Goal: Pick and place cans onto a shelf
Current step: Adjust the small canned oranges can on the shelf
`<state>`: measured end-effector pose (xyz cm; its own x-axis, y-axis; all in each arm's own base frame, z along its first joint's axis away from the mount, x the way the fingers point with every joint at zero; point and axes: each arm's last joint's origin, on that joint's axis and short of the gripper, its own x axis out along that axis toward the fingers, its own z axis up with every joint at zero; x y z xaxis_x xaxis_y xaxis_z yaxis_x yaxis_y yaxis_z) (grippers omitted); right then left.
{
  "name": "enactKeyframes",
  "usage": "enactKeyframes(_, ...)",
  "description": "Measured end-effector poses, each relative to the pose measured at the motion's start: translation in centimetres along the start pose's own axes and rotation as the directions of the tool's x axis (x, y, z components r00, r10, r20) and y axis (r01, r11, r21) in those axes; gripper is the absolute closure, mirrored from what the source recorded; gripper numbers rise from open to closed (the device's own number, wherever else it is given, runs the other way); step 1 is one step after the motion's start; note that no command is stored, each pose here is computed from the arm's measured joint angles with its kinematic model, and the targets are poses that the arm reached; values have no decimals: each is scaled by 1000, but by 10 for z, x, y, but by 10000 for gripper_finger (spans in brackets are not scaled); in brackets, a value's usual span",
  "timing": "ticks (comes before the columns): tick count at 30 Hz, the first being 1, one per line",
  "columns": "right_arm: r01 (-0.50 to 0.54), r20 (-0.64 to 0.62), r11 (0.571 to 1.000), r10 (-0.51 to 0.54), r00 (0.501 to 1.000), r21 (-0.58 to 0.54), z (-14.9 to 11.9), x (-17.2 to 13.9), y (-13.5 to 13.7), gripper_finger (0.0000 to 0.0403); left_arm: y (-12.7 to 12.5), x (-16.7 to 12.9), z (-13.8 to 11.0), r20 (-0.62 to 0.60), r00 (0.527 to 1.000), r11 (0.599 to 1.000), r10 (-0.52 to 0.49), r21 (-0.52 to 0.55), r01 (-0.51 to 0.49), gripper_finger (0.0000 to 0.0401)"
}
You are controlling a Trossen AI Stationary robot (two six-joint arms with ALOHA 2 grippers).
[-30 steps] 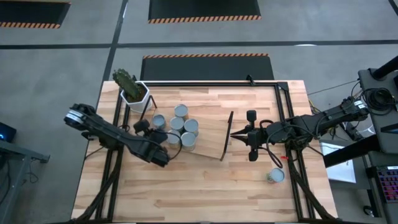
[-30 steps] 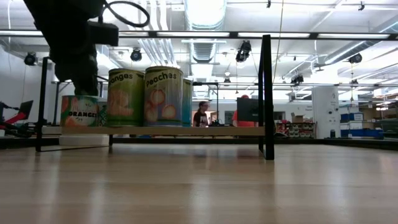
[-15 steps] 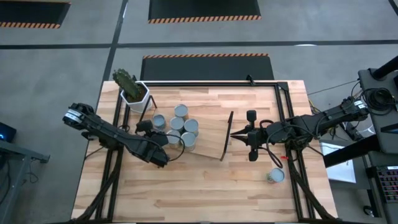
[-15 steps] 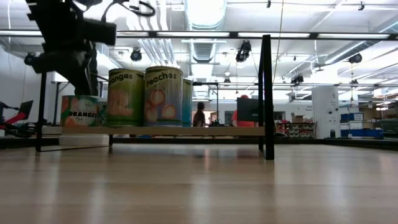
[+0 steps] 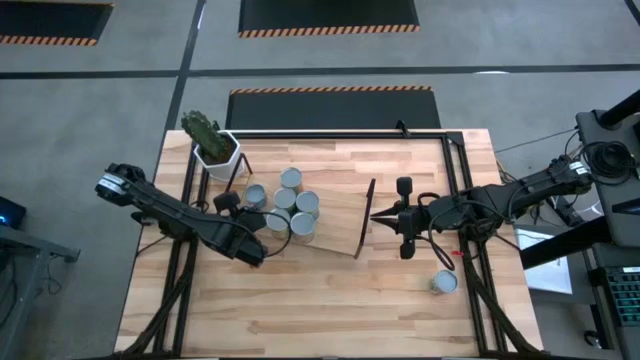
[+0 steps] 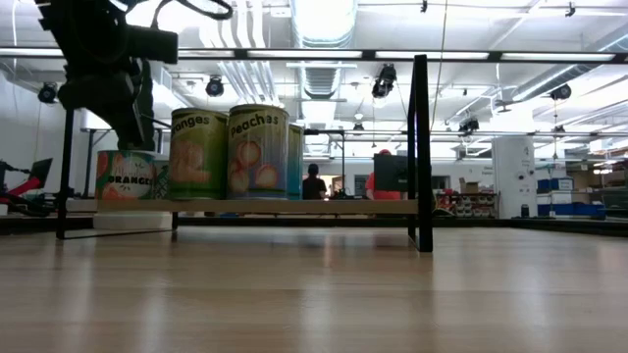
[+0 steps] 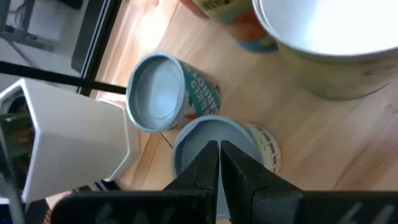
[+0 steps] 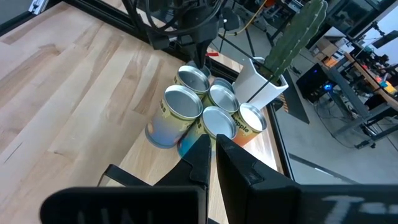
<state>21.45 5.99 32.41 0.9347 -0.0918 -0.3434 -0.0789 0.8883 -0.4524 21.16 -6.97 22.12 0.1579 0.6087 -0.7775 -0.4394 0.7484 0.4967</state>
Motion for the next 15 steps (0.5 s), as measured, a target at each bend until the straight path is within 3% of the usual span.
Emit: enactKeyframes(15,0,1,1000,0,1000,-1,0,0,0,390,-12,8,2,13,1000,1000,-20,-23,20,401)
